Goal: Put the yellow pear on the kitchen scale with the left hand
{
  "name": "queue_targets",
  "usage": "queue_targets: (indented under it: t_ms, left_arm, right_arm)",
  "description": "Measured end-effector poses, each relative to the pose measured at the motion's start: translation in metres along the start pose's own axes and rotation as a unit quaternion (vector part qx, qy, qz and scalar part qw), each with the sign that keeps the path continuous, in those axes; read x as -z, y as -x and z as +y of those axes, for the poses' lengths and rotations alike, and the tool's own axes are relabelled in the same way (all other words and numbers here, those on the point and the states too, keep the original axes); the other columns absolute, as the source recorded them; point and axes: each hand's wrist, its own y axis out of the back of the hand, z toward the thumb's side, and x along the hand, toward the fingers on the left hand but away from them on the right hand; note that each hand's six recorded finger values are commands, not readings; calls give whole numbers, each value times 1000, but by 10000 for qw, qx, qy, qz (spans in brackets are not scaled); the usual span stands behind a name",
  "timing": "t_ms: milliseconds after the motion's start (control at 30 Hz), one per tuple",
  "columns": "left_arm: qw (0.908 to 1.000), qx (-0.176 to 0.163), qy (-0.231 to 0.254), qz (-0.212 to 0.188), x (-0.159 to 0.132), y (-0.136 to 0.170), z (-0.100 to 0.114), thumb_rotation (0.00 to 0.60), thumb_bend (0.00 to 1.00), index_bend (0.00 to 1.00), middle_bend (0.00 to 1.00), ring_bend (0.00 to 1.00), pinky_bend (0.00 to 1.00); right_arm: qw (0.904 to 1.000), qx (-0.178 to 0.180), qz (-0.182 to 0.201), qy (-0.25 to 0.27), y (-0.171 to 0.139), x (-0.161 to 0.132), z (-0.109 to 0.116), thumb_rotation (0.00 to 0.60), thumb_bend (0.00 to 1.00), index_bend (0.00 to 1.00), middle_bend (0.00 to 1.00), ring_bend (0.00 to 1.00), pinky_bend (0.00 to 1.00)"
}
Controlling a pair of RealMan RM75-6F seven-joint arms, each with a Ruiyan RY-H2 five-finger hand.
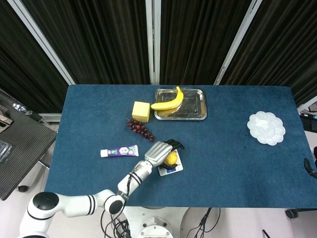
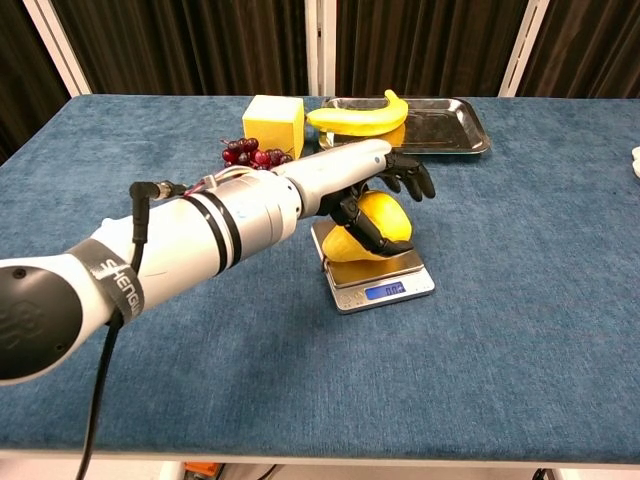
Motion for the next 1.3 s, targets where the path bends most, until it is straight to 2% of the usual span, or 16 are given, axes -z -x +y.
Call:
queue_targets:
  t_ms: [100,267,600,833,967,1133,1233,1300]
  left_arm:
    - [10000,-24,26,-50,-2,1,1,600,149,153,89,25,381]
    - [9998,-89,93,-146,-5,3,4,600,94,116,65,2,355]
    - [9995,-155,164,-203,-5,6,7,600,61,88,45,0,227]
    - [9996,-198,-115,-134,4,25,24,600,61,58,10,0,131]
    - [9993,-278,-230,81,18,55,42,600,60,57,9,0,122]
    - [9939,-785,-374,676,56,121,74,600,65,58,19,0,121]
    - [9842,-1113,-966,983,85,166,88,600,71,58,23,0,112]
    - [9720,-1284,-1537,1233,108,205,96,600,73,58,23,0,93]
  right_arm:
    - [10000,-8,-2,-13,0,0,-1,600,268,0,0,0,0]
    - [10000,-19,-6,-22,0,-1,-1,600,268,0,0,0,0]
    - [10000,-19,-29,-20,-1,-1,0,600,268,0,0,0,0]
    - [10000,-13,32,-27,0,-4,1,600,268,0,0,0,0]
    - [9999,-127,65,-63,0,-6,-6,600,268,0,0,0,0]
    - [9992,-326,168,-156,-2,-11,-20,600,268,0,0,0,0]
    - [9981,-437,292,-334,-5,-16,-30,600,268,0,0,0,0]
    - [9965,-525,409,-516,-7,-19,-38,600,267,0,0,0,0]
